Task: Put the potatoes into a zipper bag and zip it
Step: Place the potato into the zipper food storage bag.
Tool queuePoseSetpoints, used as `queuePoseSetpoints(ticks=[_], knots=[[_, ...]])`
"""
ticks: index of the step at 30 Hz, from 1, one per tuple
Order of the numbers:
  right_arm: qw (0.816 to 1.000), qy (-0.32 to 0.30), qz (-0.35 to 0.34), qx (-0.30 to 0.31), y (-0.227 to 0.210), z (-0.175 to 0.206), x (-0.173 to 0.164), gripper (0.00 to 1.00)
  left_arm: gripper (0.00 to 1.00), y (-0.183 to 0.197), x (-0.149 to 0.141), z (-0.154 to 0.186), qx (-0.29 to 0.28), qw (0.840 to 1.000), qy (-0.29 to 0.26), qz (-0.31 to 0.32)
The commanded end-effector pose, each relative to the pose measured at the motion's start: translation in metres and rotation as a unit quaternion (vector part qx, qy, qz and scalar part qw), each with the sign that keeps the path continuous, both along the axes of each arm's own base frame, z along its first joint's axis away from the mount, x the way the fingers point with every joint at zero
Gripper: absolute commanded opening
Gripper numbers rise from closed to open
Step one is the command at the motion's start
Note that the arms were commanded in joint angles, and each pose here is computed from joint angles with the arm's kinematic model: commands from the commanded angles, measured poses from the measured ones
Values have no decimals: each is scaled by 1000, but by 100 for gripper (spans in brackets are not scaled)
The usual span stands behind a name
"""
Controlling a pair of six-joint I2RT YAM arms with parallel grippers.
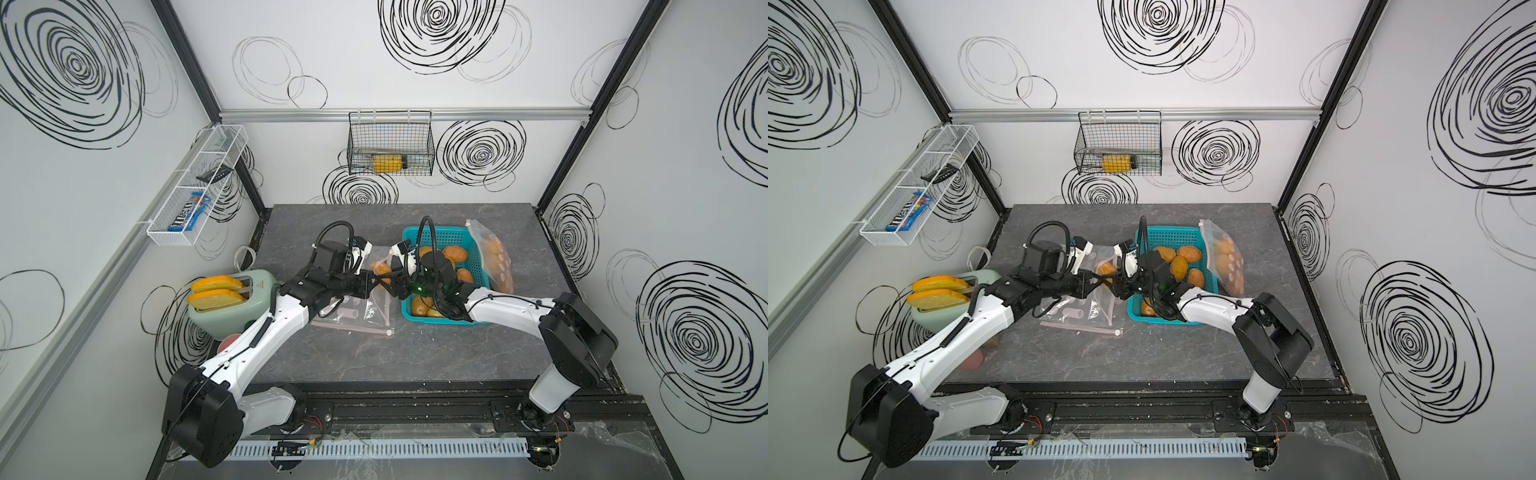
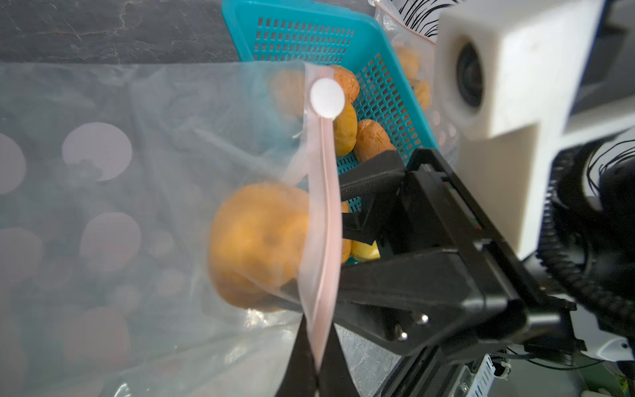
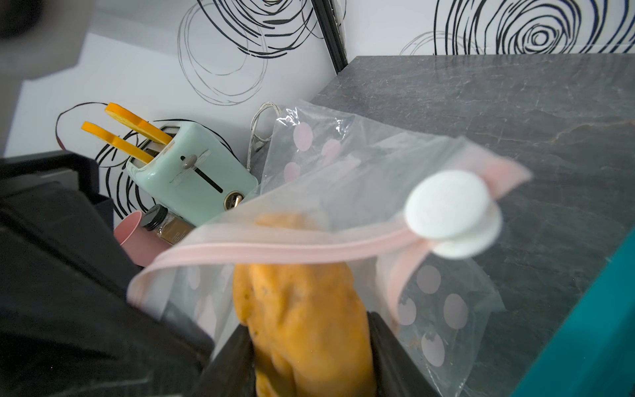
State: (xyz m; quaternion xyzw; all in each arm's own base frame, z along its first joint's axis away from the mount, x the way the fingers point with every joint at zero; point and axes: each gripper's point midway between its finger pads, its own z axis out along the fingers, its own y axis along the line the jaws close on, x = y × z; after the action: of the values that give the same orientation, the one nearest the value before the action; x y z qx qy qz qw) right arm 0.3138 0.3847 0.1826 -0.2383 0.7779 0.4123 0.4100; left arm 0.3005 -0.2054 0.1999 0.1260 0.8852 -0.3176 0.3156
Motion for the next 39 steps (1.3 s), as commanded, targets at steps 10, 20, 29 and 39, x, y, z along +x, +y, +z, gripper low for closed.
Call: queuePoseSetpoints(ticks=[10, 20, 29, 39], knots=[[994, 78, 43, 66, 14, 22, -14, 62, 0, 3, 0, -3, 20, 1000, -13, 4], [992, 71, 64, 81, -9, 35, -15, 75, 0, 6, 1, -6, 23, 1000, -10, 10], [995, 41, 49, 79, -35, 47, -11, 68, 0, 9, 0, -5, 25, 999, -14, 15], [997, 59, 47, 20, -27, 20, -5, 68, 0, 19, 4, -5, 32, 998, -21, 44]])
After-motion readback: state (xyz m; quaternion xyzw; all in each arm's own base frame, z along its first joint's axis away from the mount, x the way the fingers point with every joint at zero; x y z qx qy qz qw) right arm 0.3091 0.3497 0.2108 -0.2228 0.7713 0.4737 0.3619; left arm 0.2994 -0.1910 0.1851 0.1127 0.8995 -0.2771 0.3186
